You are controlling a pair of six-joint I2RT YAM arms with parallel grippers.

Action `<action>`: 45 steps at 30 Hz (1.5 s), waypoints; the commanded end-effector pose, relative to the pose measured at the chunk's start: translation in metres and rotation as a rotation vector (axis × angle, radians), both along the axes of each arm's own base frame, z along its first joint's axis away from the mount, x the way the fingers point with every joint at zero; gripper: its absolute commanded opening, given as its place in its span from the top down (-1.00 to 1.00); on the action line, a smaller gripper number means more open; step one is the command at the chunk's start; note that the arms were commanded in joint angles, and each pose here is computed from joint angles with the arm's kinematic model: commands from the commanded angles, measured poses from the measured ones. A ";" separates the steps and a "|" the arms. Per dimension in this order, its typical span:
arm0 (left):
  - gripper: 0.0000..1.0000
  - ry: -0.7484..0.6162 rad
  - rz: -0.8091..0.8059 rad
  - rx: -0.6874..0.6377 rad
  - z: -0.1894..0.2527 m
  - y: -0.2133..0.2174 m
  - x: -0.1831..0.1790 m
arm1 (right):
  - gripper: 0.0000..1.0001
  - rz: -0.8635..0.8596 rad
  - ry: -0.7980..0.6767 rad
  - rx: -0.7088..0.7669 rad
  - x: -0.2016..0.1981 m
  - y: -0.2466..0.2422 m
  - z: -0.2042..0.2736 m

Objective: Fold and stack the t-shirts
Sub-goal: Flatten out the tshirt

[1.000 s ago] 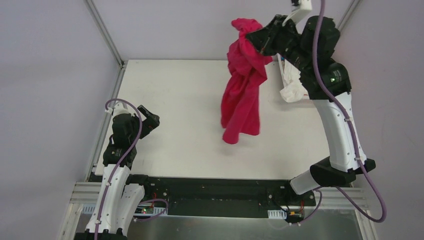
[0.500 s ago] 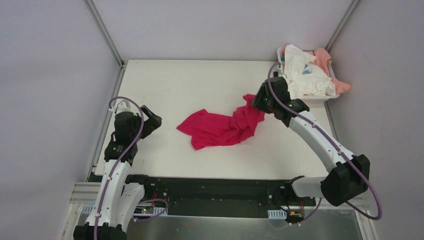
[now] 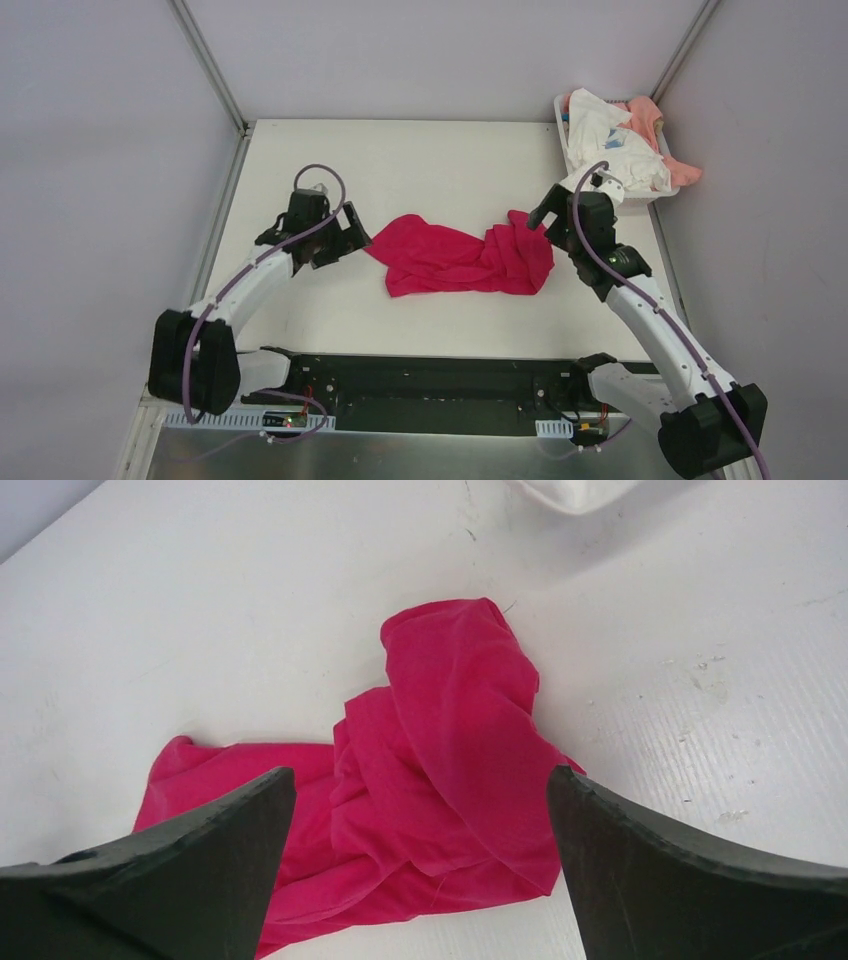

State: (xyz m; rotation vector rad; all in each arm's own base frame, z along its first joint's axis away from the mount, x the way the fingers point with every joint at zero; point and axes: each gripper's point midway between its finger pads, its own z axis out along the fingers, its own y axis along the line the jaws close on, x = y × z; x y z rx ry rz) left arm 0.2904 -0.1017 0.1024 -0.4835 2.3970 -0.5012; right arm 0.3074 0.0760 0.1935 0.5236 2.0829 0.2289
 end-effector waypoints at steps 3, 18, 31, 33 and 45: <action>-0.99 0.028 -0.003 0.068 -0.010 -0.016 0.054 | -0.99 0.062 -0.039 -0.028 -0.001 0.004 -0.013; 0.14 0.247 -0.143 0.069 -0.083 -0.070 0.054 | -0.99 0.016 0.025 -0.120 0.008 -0.009 -0.032; 1.00 0.134 -0.057 0.200 -0.061 -0.045 0.058 | -0.92 0.348 0.193 -0.334 0.040 0.034 -0.047; 1.00 0.135 -0.056 0.199 -0.061 -0.045 0.056 | -0.83 0.356 0.249 -0.394 0.049 0.034 -0.052; 1.00 0.125 -0.056 0.202 -0.058 -0.042 0.053 | -0.23 0.284 0.545 -0.446 0.050 0.029 -0.102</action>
